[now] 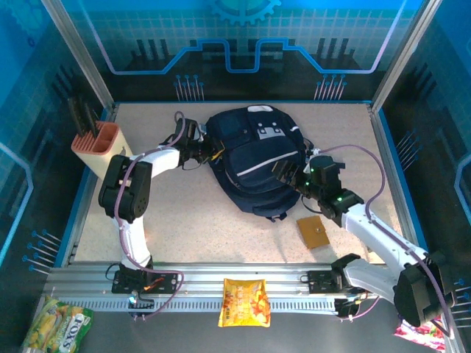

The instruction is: Pack books, pencil case, and school supplies into a backpack

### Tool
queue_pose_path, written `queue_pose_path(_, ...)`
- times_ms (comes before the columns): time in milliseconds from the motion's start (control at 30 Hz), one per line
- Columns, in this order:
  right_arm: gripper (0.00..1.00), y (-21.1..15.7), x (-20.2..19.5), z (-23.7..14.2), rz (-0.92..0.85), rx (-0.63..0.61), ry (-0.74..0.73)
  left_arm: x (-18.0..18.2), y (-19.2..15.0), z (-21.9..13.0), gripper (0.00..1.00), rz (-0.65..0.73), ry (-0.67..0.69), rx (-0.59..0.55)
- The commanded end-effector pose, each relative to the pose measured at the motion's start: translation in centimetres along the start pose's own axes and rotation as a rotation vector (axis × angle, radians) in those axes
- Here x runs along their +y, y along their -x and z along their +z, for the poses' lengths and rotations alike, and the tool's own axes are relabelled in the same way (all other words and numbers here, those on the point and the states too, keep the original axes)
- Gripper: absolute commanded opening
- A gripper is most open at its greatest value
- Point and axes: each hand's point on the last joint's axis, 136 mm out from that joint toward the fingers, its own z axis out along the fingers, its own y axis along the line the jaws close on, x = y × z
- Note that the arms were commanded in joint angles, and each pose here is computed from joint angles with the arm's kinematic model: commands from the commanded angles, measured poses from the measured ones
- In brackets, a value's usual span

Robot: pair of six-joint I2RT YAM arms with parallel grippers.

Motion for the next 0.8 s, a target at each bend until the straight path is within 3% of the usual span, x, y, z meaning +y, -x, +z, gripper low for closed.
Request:
queue_pose_path(0,0.82,-0.4,0.4,0.5,0.005,0.019,0.015,-1.7,0.9,-0.3,0.15,0.016,-0.08,-0.007)
queue_pose_path(200,0.81,-1.1,-0.7,1.7,0.044,0.059,-0.04,-2.2,1.0,-2.2,0.0,0.016,-0.091,-0.046)
queue_pose_path(633,0.76,0.7,0.8,7.7,-0.052,0.125,-0.021,-2.6,-1.3,-7.5,0.0,-0.009,-0.108,-0.101)
queue_pose_path(767,0.75,3.4,2.5,10.3,-0.106,0.106,0.022,-2.0,-2.2,-8.7,0.0,-0.033,-0.107,-0.108)
